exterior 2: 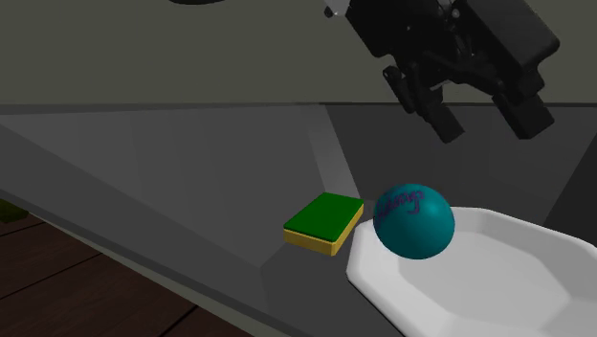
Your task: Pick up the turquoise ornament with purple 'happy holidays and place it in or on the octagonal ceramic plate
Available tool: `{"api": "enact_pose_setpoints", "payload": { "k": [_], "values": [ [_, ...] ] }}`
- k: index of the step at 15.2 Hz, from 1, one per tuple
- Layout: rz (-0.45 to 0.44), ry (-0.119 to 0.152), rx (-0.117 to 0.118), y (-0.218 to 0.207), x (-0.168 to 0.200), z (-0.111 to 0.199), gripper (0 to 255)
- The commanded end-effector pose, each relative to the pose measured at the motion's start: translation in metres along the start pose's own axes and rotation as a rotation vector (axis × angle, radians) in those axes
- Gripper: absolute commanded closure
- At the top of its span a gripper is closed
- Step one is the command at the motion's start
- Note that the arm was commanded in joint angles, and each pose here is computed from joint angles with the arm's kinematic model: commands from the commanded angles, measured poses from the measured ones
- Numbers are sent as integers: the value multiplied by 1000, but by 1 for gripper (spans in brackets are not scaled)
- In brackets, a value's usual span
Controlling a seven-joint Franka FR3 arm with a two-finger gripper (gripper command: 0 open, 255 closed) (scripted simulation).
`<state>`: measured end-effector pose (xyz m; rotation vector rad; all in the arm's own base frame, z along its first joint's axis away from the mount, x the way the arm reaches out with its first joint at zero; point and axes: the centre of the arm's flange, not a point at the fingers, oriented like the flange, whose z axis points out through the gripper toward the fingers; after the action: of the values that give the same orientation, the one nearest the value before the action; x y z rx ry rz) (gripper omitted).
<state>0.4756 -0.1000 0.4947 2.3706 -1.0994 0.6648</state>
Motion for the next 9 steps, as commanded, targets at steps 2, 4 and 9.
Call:
{"api": "enact_pose_setpoints", "payload": {
  "k": [2,4,9],
  "values": [
    [0,0,0,0,-1,-33,0],
    [0,0,0,0,-1,-44,0],
    [0,0,0,0,-1,-44,0]
  ]
}}
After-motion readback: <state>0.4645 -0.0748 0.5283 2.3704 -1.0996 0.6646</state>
